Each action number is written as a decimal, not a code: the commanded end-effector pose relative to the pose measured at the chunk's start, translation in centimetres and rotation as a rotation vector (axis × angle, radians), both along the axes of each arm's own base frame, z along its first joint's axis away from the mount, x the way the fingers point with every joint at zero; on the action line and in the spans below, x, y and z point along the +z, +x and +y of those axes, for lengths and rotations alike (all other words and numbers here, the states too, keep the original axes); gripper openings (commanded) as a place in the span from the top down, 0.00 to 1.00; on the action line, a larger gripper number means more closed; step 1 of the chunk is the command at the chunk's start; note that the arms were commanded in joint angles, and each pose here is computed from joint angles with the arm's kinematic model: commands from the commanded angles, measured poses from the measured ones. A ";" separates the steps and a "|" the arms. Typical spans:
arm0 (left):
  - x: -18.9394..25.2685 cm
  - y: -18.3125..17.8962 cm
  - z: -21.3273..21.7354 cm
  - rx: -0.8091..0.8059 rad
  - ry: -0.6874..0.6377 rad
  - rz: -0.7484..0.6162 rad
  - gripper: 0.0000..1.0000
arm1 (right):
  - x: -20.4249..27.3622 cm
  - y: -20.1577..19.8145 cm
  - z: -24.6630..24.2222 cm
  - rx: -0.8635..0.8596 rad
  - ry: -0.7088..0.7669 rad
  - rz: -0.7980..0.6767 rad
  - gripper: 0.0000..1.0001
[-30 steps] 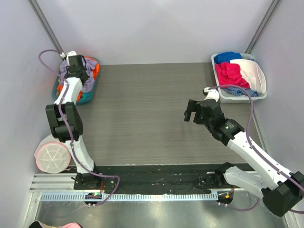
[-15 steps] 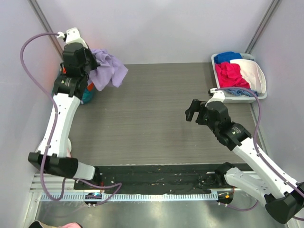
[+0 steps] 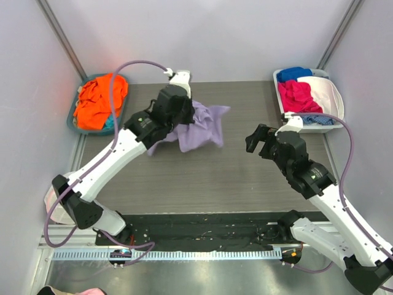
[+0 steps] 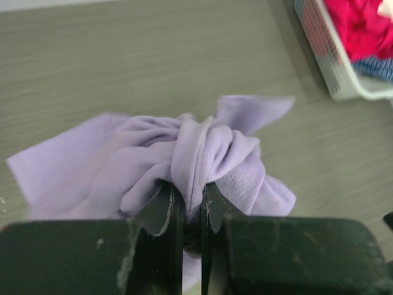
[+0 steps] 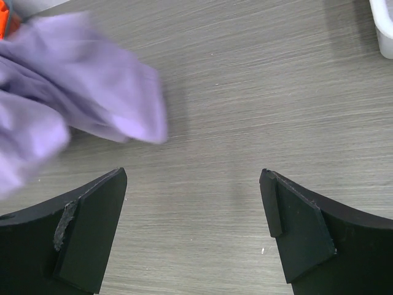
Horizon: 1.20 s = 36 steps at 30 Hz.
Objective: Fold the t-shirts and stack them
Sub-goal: Move the tshirt to the center of the board
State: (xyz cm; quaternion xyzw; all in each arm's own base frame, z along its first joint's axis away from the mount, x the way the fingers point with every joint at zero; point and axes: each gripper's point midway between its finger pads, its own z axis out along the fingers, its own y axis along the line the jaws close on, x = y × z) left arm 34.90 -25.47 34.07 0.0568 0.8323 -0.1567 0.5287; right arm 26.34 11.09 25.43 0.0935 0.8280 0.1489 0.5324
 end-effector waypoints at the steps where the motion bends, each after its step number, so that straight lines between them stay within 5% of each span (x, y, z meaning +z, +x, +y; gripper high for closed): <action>1: 1.7 0.3 1.5 0.104 -0.028 -0.076 1.00 | 2.1 -0.6 -0.7 -0.033 0.034 -0.041 0.00; 5: -3.4 0.1 4.3 0.177 0.082 -0.018 1.00 | 1.4 -0.6 -0.7 -0.032 0.023 -0.021 0.00; 11: -8.7 -1.7 8.5 0.257 0.072 0.071 1.00 | -0.3 -0.1 0.0 -0.026 0.025 0.018 0.00; 19: -17.3 -5.1 8.4 0.244 0.036 0.261 1.00 | -3.7 0.8 1.5 0.006 0.018 0.103 0.00; 36: -22.2 -10.0 11.5 0.312 0.013 0.353 1.00 | -10.3 5.9 9.2 0.181 0.107 0.206 0.04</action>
